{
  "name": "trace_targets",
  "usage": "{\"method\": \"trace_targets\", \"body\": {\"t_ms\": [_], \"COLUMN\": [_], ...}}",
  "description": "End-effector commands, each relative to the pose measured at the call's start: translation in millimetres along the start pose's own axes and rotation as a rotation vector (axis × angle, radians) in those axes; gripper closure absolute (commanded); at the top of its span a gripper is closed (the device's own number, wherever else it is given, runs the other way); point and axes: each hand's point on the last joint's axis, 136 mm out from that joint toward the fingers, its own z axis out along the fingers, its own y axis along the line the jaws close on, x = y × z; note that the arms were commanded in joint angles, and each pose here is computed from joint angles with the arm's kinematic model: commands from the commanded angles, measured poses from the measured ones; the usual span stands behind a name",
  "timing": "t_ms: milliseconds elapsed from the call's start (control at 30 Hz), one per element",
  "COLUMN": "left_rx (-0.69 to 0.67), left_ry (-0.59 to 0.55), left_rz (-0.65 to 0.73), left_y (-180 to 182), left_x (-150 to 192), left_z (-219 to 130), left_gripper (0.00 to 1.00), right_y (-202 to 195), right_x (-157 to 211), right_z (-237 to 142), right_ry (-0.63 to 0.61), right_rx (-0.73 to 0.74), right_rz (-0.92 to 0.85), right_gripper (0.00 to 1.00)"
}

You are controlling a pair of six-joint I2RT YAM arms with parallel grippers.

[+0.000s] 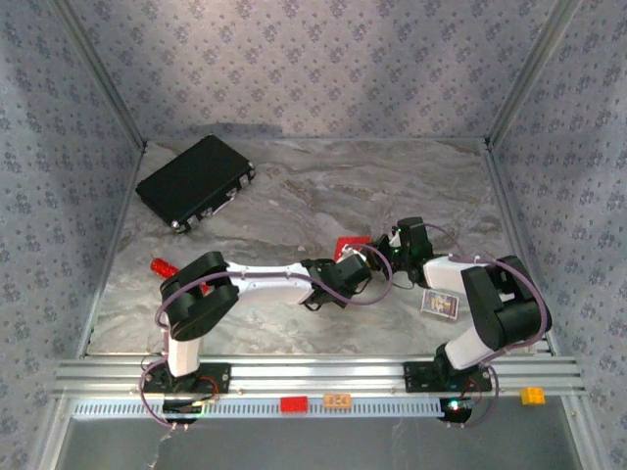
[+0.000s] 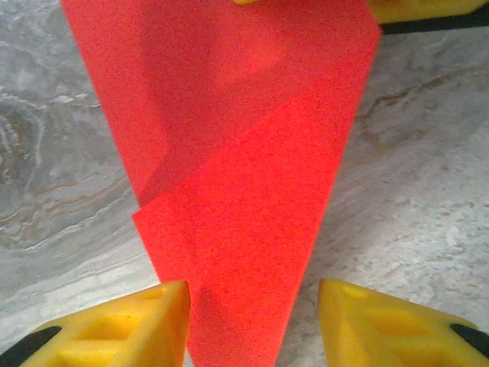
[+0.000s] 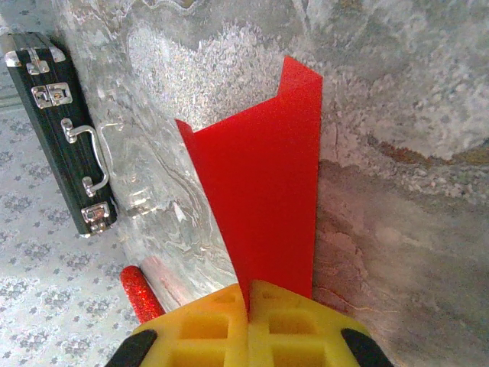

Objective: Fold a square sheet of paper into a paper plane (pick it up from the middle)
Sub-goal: Fold the wing for the fifth time at the center of the table.

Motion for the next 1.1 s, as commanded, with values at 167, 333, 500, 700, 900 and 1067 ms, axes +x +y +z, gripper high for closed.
{"method": "trace_targets", "body": {"t_ms": [167, 333, 500, 700, 900, 1067], "left_rx": [-0.051, -0.05, -0.051, -0.056, -0.056, -0.047], "left_ry": [0.013, 0.019, 0.021, 0.021, 0.022, 0.019], "left_rz": [0.023, 0.026, 0.029, 0.025, 0.026, 0.017], "left_y": [5.1, 4.0, 4.1, 5.3, 5.6, 4.2], "left_x": [0.6, 1.9, 2.8, 3.1, 3.9, 3.2], "left_z": [3.3, 4.5, 5.4, 5.0, 5.0, 5.2], "left_gripper": [0.63, 0.69, 0.74, 0.76, 0.79, 0.88], "right_y": [9.7, 9.6, 9.2, 9.2, 9.8, 11.3], "right_x": [-2.9, -2.9, -3.8, -3.6, -4.1, -4.6], "right_z": [-1.8, -1.9, -2.3, -2.1, -2.3, -3.1], "right_ry": [-0.011, -0.012, -0.015, -0.013, -0.014, -0.019], "right_rx": [-0.011, -0.01, -0.01, -0.009, -0.011, -0.015], "right_rz": [-0.001, 0.001, 0.003, 0.003, 0.003, -0.001], "right_gripper": [0.96, 0.96, 0.96, 0.96, 0.96, 0.95]}}
